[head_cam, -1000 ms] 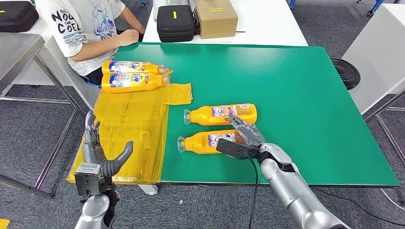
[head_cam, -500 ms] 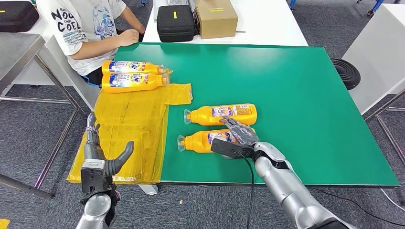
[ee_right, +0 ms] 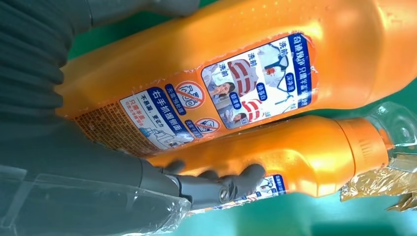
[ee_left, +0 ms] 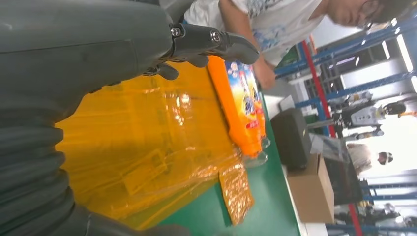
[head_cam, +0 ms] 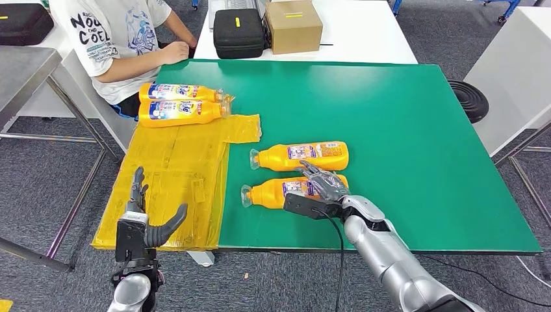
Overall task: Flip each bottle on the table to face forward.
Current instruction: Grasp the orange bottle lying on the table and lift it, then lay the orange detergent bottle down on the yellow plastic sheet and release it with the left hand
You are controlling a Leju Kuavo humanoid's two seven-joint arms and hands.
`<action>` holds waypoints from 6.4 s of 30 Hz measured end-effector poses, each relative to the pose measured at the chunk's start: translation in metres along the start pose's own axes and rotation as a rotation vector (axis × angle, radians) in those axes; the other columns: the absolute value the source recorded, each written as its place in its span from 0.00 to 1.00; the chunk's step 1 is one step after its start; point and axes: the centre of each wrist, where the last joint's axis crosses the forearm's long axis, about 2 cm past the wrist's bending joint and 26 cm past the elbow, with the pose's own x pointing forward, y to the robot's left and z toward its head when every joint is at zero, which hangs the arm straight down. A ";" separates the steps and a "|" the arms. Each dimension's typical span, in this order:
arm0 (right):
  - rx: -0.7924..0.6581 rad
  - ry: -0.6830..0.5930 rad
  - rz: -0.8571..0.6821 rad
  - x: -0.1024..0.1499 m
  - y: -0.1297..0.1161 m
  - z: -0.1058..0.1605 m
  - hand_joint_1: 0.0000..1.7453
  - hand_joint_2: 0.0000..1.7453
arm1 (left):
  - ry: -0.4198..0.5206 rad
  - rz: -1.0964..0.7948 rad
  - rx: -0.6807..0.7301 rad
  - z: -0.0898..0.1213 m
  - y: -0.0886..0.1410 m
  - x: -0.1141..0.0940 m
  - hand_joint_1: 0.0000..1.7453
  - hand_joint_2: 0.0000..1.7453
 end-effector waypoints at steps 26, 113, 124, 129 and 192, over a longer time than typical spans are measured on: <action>0.057 0.010 0.012 -0.008 -0.003 0.001 1.00 1.00 | 0.062 0.054 -0.048 0.002 0.005 -0.010 0.00 1.00; -0.381 -0.523 -0.497 0.122 0.073 -0.013 1.00 1.00 | 0.190 0.822 -0.622 -0.043 -0.058 0.004 0.00 1.00; -0.363 -0.528 -0.520 0.127 0.076 -0.013 1.00 1.00 | 0.195 0.794 -0.579 -0.049 -0.063 0.004 0.00 1.00; -0.358 -0.534 -0.535 0.129 0.076 -0.014 1.00 1.00 | 0.188 0.759 -0.555 -0.049 -0.065 0.003 0.00 1.00; -0.413 -0.503 -0.654 0.115 0.082 -0.013 0.00 1.00 | -0.003 0.333 -0.662 -0.072 -0.046 0.008 1.00 1.00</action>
